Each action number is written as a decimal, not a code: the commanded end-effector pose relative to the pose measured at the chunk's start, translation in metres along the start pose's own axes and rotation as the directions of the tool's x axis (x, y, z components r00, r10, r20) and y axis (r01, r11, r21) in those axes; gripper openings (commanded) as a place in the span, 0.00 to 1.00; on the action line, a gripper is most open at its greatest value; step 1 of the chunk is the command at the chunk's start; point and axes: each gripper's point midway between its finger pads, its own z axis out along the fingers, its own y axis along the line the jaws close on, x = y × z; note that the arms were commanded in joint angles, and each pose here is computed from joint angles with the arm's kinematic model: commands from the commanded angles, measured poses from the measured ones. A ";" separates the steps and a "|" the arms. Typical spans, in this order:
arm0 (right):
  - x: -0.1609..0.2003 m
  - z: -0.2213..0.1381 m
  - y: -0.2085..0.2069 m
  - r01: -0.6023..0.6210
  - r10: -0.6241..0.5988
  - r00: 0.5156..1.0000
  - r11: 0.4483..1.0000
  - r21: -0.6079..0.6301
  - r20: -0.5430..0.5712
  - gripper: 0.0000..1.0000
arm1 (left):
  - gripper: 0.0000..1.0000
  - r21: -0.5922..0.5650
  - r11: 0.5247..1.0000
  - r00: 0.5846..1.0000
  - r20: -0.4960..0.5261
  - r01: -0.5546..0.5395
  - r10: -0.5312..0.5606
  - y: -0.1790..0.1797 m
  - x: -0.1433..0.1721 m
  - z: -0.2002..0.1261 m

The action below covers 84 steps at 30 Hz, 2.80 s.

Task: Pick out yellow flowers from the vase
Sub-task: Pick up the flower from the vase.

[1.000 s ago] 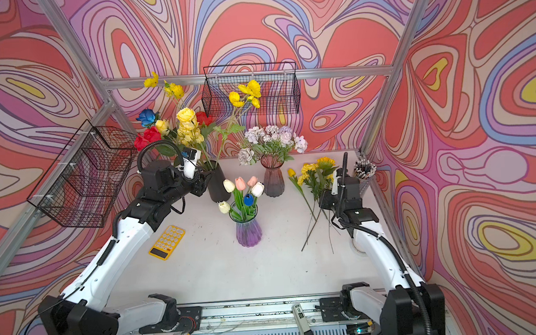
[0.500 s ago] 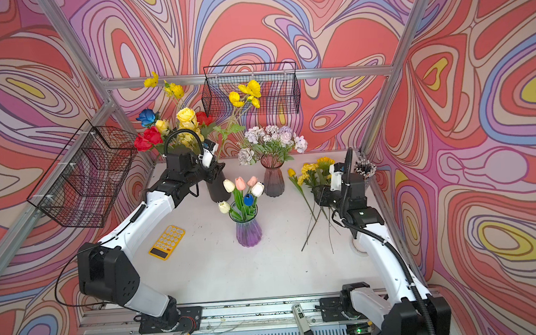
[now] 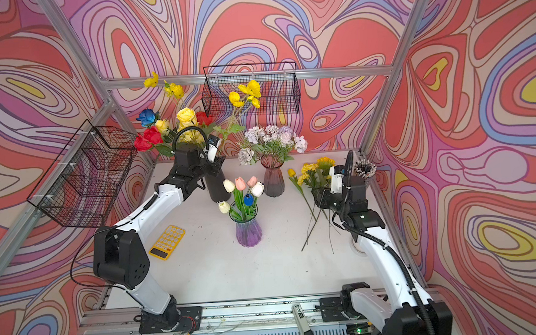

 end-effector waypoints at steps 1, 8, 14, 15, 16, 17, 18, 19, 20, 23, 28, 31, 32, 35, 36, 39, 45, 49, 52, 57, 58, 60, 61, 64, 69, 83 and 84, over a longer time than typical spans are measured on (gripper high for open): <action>0.000 0.001 0.001 0.004 -0.004 1.000 1.000 -0.011 0.011 0.47 | 0.41 -0.020 0.999 0.998 0.049 -0.036 0.036 0.005 -0.019 0.005; -0.003 0.000 0.001 0.018 -0.017 1.000 1.000 -0.012 0.017 0.47 | 0.25 -0.001 1.000 0.998 0.053 -0.029 0.029 0.000 -0.021 0.007; -0.006 0.000 0.003 0.018 -0.018 1.000 1.000 -0.021 0.024 0.46 | 0.17 0.015 0.999 0.996 0.076 -0.042 0.041 -0.003 -0.026 0.001; -0.005 0.000 0.004 0.015 -0.015 1.000 1.000 -0.026 0.023 0.46 | 0.16 0.016 0.999 0.995 0.084 -0.047 0.046 -0.003 -0.027 -0.001; -0.006 0.000 0.005 0.013 -0.012 0.999 0.999 -0.031 0.029 0.47 | 0.14 0.018 0.999 0.995 0.088 -0.051 0.049 -0.004 -0.027 -0.002; -0.006 0.000 0.006 0.010 -0.009 1.000 0.999 -0.036 0.030 0.47 | 0.12 0.019 0.998 0.995 0.090 -0.055 0.053 -0.004 -0.027 -0.003; -0.006 0.000 0.006 0.008 -0.006 0.999 0.999 -0.038 0.032 0.47 | 0.10 0.018 0.998 0.994 0.089 -0.060 0.058 -0.004 -0.028 -0.003; -0.006 0.000 0.006 0.006 -0.005 0.999 0.999 -0.040 0.033 0.46 | 0.08 0.021 0.998 0.994 0.088 -0.063 0.061 -0.005 -0.028 -0.004; -0.006 0.000 0.006 0.004 -0.003 0.999 0.999 -0.040 0.032 0.46 | 0.06 0.022 0.997 0.994 0.091 -0.068 0.066 -0.005 -0.029 -0.005; -0.005 0.000 0.006 0.002 -0.001 1.000 0.999 -0.044 0.031 0.46 | 0.01 0.022 0.997 0.993 0.094 -0.067 0.065 -0.004 -0.031 -0.007; -0.001 0.000 0.007 -0.006 0.007 1.000 0.998 -0.055 0.026 0.46 | 0.00 0.028 0.997 0.991 0.119 -0.068 0.064 -0.005 -0.042 -0.016; -0.002 0.000 0.008 -0.006 0.008 1.000 0.998 -0.058 0.029 0.46 | 0.00 0.025 0.996 0.988 0.134 -0.083 0.079 -0.004 -0.049 -0.024; -0.002 0.001 0.008 -0.007 0.009 1.000 0.998 -0.061 0.028 0.46 | 0.00 0.022 0.996 0.986 0.139 -0.091 0.087 -0.003 -0.051 -0.028; -0.003 0.001 0.010 -0.013 0.015 0.999 0.997 -0.074 0.032 0.46 | 0.00 0.018 0.994 0.983 0.154 -0.108 0.104 -0.003 -0.059 -0.037; -0.003 0.002 0.011 -0.017 0.020 0.999 0.997 -0.079 0.033 0.46 | 0.00 0.018 0.993 0.981 0.159 -0.116 0.112 -0.003 -0.062 -0.041; -0.004 0.003 0.014 -0.023 0.027 0.999 0.995 -0.097 0.036 0.46 | 0.00 0.020 0.992 0.976 0.180 -0.128 0.122 -0.003 -0.071 -0.052; -0.005 0.003 0.018 -0.023 0.028 0.999 0.992 -0.124 0.040 0.46 | 0.00 0.035 0.990 0.966 0.226 -0.135 0.123 -0.005 -0.090 -0.074; -0.007 0.001 0.026 -0.013 0.022 0.999 0.987 -0.161 0.050 0.46 | 0.00 0.054 0.990 0.958 0.266 -0.128 0.109 -0.007 -0.106 -0.090; -0.010 -0.001 0.029 -0.010 0.020 0.998 0.984 -0.180 0.058 0.46 | 0.00 0.075 0.990 0.950 0.298 -0.122 0.095 -0.009 -0.121 -0.103; -0.010 -0.001 0.032 -0.014 0.026 0.998 0.980 -0.196 0.059 0.46 | 0.00 0.094 0.990 0.933 0.354 -0.104 0.064 -0.010 -0.142 -0.123; -0.010 -0.001 0.033 -0.015 0.027 0.998 0.980 -0.200 0.057 0.46 | 0.00 0.096 0.991 0.931 0.361 -0.099 0.058 -0.010 -0.145 -0.127; -0.010 -0.002 0.033 -0.014 0.026 0.998 0.980 -0.200 0.058 0.46 | 0.00 0.103 0.990 0.927 0.372 -0.097 0.052 -0.011 -0.150 -0.133; -0.010 -0.002 0.033 -0.015 0.027 0.998 0.979 -0.202 0.058 0.46 | 0.00 0.103 0.990 0.926 0.375 -0.092 0.047 -0.010 -0.152 -0.136; -0.011 -0.002 0.035 -0.014 0.027 0.998 0.978 -0.210 0.061 0.46 | 0.00 0.099 0.992 0.920 0.391 -0.079 0.034 -0.007 -0.161 -0.144; -0.012 -0.004 0.037 -0.011 0.026 0.998 0.975 -0.222 0.065 0.46 | 0.00 0.117 0.990 0.904 0.426 -0.072 0.015 -0.009 -0.177 -0.161; -0.016 -0.007 0.043 0.002 0.016 0.997 0.970 -0.244 0.072 0.46 | 0.00 0.156 0.986 0.876 0.481 -0.058 -0.025 -0.013 -0.197 -0.196; -0.017 -0.007 0.044 0.002 0.016 0.997 0.970 -0.244 0.072 0.46 | 0.00 0.157 0.986 0.874 0.486 -0.054 -0.029 -0.012 -0.199 -0.198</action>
